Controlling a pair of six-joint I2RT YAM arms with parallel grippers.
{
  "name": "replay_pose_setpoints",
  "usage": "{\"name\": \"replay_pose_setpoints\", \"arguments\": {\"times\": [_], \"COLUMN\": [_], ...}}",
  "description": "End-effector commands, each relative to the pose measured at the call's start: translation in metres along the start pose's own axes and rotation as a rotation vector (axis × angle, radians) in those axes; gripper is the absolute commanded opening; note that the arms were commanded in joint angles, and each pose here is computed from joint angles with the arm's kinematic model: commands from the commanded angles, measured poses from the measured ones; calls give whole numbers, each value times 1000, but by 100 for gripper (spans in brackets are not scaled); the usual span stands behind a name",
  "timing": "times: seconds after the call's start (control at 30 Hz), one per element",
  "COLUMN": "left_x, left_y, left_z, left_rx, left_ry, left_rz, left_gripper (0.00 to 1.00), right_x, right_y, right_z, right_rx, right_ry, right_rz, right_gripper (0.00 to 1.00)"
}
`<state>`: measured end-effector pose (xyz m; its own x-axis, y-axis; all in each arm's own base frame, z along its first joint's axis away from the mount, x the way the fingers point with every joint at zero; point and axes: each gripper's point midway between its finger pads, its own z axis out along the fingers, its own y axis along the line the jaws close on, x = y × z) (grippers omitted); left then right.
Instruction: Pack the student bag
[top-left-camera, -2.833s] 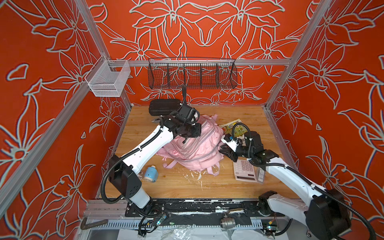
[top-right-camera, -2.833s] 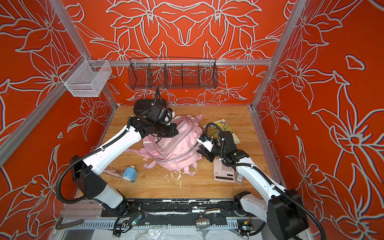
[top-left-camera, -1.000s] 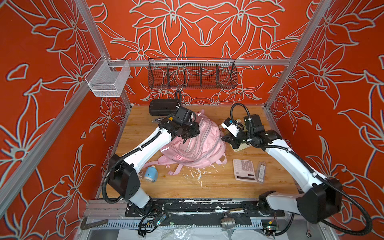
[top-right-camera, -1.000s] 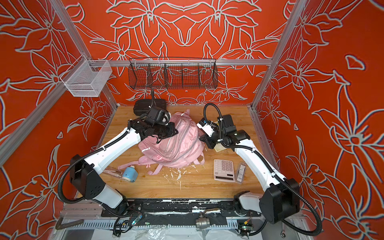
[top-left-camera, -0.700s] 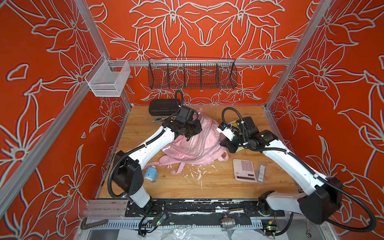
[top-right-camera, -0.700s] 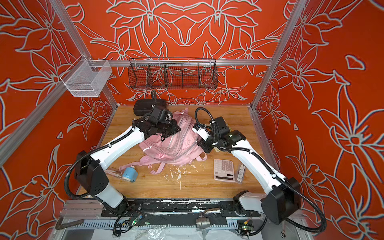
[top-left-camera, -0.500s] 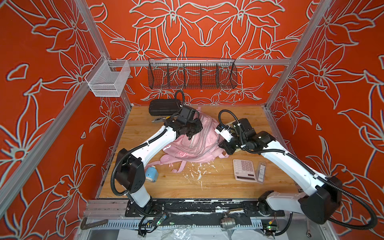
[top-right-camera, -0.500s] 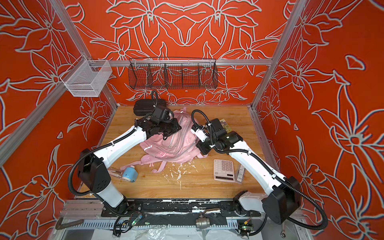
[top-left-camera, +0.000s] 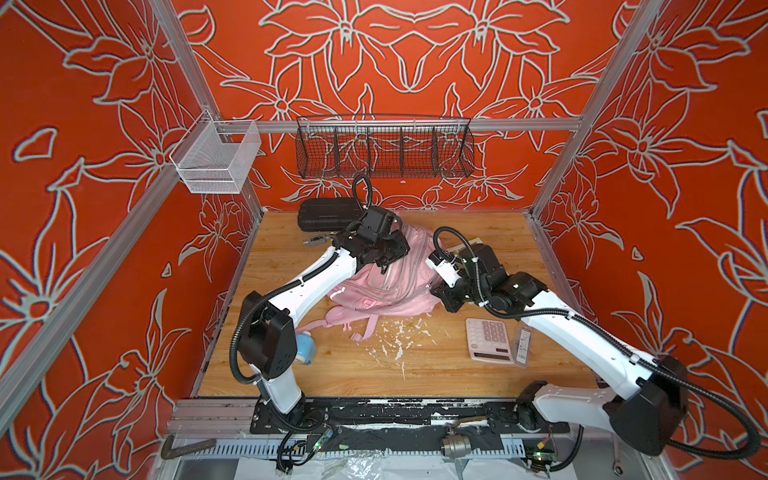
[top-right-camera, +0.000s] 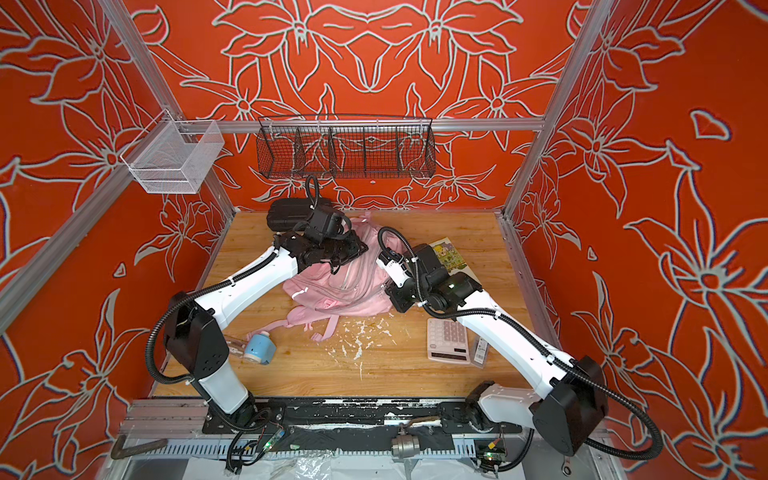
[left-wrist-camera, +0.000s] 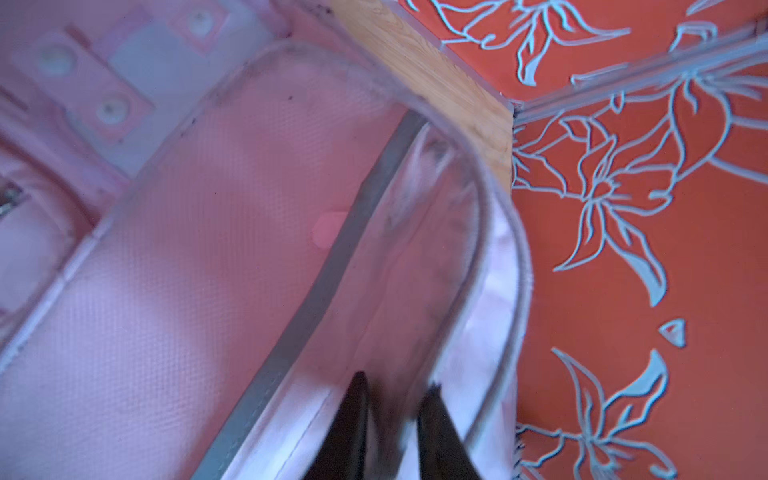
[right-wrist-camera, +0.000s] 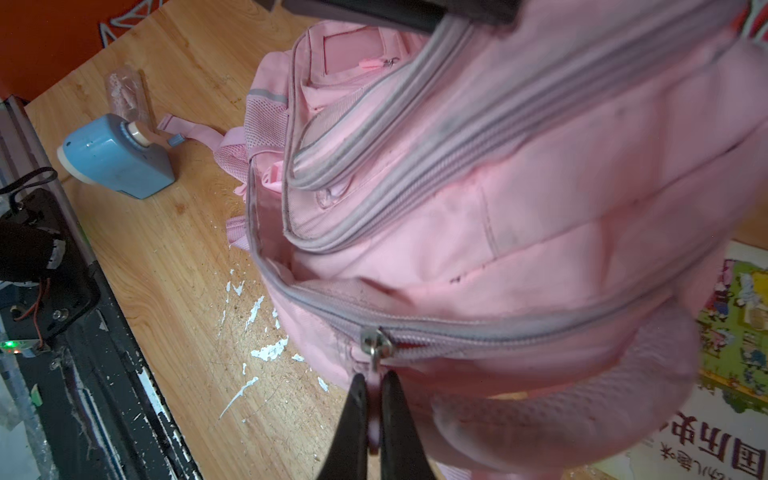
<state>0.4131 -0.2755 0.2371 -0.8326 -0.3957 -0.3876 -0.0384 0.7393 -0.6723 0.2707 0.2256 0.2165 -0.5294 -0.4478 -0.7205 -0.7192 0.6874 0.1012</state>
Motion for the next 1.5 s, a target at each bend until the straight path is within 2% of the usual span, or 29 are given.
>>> {"name": "replay_pose_setpoints", "arguments": {"times": [0.0, 0.1, 0.2, 0.3, 0.47, 0.67, 0.9, 1.0, 1.07, 1.23, 1.47], "left_x": [-9, -2, 15, 36, 64, 82, 76, 75, 73, 74, 90], "left_y": [-10, 5, 20, 30, 30, 35, 55, 59, 59, 62, 44], "left_z": [-33, -45, -46, -43, -31, -11, 12, 18, 21, 23, -10], "left_rx": [32, -50, -103, -113, -117, -154, -262, -277, -286, -300, -202], "left_ry": [-6, 45, 160, 255, 307, 360, 362, 363, 354, 365, 351], "left_rz": [159, 310, 457, 566, 725, 816, 809, 801, 796, 766, 595], "left_gripper": [51, 61, 65, 69, 76, 79, 77, 73, 64, 2, 0], "right_x": [-28, -29, -30, -29, -33, -36, -38, -37, -38, -36, -42], "right_y": [-4, -10, -15, -18, -24, -30, -31, -31, -31, -38, -64], "right_z": [-20, -25, -28, -28, -33, -37, -38, -38, -38, -36, -36], "right_rx": [-14, -33, -59, -74, -80, -71, -76, -73, -73, -45, 41], "right_ry": [-126, -127, -135, -138, -147, -139, -141, -138, -138, -126, -105], "right_rz": [-88, -131, -153, -171, -175, -178, -176, -180, -182, -183, -194], "right_gripper": [0, 0, 0, 0, 0, 0, 0, 0, 0, 0, 0]}}
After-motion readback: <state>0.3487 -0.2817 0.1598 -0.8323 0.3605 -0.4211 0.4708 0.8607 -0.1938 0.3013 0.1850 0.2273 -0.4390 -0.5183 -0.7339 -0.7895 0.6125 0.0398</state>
